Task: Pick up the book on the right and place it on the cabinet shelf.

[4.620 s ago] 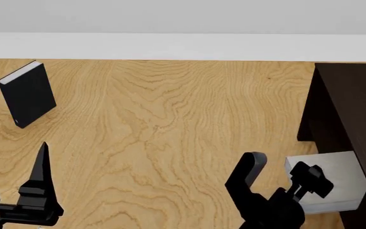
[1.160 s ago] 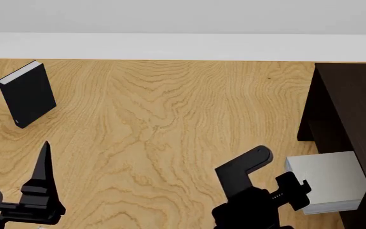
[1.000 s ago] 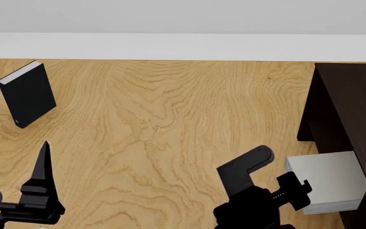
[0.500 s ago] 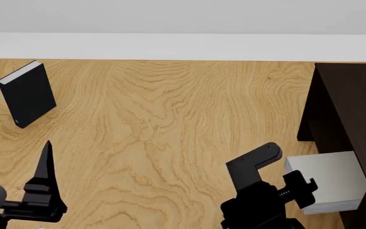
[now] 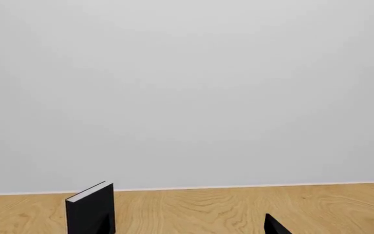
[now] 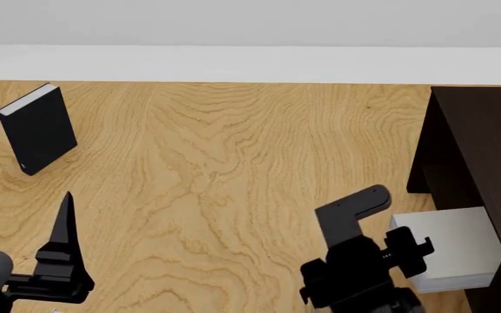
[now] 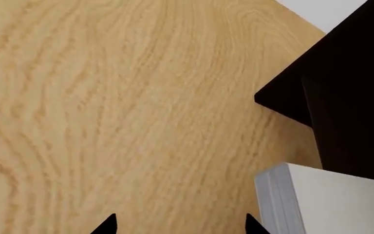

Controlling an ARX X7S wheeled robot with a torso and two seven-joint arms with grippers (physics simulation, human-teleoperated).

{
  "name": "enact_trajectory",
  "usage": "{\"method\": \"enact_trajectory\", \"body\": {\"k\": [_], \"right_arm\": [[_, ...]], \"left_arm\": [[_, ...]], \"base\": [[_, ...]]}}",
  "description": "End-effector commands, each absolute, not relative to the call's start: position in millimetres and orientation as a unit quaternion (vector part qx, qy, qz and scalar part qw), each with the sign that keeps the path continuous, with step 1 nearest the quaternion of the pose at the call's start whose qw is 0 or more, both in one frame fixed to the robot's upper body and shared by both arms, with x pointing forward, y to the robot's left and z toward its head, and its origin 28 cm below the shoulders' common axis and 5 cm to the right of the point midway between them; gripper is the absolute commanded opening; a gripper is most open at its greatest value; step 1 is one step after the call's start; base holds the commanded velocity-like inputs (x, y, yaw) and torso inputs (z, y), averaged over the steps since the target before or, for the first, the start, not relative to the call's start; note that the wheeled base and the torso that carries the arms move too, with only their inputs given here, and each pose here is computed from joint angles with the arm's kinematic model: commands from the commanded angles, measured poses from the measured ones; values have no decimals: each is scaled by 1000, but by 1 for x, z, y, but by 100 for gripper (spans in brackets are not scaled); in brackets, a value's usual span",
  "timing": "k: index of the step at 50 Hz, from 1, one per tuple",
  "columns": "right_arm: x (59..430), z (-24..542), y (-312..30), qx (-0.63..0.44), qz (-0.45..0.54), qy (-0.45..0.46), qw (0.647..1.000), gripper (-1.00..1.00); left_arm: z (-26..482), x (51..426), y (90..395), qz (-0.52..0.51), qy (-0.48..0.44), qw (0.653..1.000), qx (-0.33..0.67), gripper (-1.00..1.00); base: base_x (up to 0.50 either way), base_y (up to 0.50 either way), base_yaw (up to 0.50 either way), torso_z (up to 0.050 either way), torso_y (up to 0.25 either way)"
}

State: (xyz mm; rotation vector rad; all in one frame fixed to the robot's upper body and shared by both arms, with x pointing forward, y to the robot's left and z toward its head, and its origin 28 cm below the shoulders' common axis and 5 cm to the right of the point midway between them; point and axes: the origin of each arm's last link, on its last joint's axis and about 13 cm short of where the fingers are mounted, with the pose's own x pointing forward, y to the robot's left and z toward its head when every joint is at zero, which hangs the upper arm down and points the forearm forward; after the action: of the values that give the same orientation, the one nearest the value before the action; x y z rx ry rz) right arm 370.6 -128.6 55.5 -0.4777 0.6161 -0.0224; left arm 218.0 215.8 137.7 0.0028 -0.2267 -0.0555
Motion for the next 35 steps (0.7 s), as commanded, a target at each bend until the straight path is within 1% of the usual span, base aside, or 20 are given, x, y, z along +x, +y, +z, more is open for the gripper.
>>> {"method": "enact_trajectory", "body": {"k": [1, 35], "right_arm": [[367, 56, -158, -263, -79, 309, 910, 100], [374, 73, -176, -284, -127, 299, 902, 100]], "left_arm": [[138, 218, 215, -27, -113, 993, 2, 100], [136, 218, 217, -22, -111, 994, 2, 100]], "base": [[0, -3, -5, 0, 0], [0, -1, -2, 0, 0]]}}
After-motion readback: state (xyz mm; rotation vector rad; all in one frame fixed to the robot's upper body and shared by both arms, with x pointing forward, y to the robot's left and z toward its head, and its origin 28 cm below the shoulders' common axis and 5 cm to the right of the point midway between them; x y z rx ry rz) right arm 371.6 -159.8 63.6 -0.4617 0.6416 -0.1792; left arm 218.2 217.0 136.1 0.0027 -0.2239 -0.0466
